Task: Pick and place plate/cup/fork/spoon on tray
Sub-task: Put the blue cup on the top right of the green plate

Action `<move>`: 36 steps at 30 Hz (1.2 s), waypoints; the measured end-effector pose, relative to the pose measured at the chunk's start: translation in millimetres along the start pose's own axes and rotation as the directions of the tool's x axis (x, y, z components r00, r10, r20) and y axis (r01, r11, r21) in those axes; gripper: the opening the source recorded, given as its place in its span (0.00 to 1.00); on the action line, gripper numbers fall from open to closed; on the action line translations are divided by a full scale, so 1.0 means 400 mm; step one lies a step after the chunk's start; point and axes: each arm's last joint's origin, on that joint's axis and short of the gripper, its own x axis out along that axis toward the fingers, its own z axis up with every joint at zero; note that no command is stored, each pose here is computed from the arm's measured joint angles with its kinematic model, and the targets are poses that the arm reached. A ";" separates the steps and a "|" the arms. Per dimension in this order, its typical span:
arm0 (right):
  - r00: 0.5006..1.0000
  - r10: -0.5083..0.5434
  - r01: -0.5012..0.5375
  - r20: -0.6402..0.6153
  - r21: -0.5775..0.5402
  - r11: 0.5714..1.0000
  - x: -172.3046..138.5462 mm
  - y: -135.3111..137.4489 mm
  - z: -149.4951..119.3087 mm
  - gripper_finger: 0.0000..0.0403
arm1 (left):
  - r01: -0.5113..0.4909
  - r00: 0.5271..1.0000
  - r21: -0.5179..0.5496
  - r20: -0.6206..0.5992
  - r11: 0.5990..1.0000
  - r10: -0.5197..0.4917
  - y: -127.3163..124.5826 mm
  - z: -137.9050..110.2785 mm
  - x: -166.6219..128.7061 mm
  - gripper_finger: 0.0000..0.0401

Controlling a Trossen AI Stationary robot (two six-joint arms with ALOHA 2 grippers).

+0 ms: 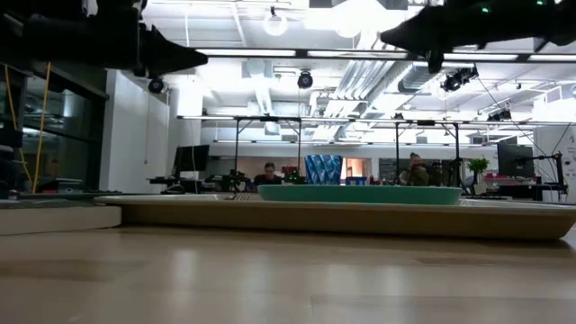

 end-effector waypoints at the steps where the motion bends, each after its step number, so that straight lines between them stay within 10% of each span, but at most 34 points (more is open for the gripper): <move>1: 0.999 -0.041 0.040 0.017 0.024 0.999 0.009 -0.003 0.007 0.01 | 0.000 1.000 0.008 -0.002 1.000 0.000 0.000 -0.001 0.000 0.00; 9: 0.933 -0.251 0.221 -0.258 -0.137 0.965 0.203 -0.063 0.054 0.23 | -0.062 0.998 -0.038 0.023 0.997 0.063 0.008 0.025 0.008 0.01; 19: 0.521 -0.291 0.159 -0.802 -0.245 0.957 0.452 -0.293 0.012 0.60 | -0.086 0.996 -0.089 -0.025 0.992 0.084 0.008 0.021 0.011 0.09; 36: 0.350 -0.268 0.057 -0.898 -0.265 0.963 0.568 -0.377 -0.125 0.54 | -0.085 0.996 -0.076 -0.031 0.994 0.083 0.008 0.019 0.011 0.12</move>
